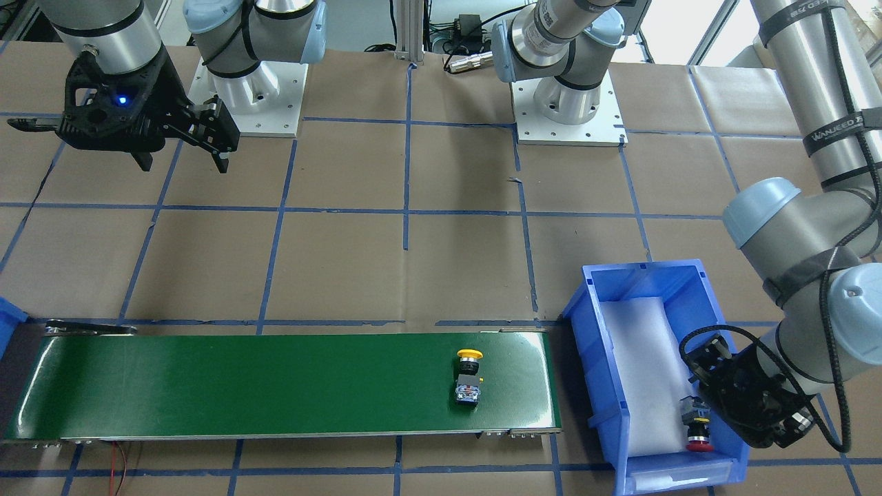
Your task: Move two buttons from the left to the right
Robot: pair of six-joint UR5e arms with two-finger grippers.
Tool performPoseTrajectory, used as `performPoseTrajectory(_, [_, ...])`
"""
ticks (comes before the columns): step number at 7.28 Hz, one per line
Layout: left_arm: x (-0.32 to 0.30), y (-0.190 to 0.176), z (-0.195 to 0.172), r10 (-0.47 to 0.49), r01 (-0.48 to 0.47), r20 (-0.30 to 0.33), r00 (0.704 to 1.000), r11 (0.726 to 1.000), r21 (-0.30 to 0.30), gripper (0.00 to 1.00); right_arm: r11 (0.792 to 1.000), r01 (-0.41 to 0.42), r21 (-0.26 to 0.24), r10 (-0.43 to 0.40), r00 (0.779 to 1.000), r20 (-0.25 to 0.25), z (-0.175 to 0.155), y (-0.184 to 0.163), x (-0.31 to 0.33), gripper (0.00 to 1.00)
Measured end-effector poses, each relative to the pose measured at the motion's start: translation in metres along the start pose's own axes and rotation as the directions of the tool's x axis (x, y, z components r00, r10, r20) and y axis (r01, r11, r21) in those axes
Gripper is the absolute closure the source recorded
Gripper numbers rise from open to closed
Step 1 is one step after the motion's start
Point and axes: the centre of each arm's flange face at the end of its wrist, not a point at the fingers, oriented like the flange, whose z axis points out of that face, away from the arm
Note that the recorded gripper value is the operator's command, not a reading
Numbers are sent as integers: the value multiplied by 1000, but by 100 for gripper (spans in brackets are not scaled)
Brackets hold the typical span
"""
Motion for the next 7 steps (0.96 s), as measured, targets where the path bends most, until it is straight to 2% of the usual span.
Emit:
performPoseTrajectory(3, [5,0,26,74,-74,28,997,997,9,0,1000,3,7,-3,1000,7,-1,-4,-1,0])
performPoseTrajectory(7, [6,-2,45,64,-64,21,998,998,15,1,1000,7,2,-7,1000,9,13,-19,-1,0])
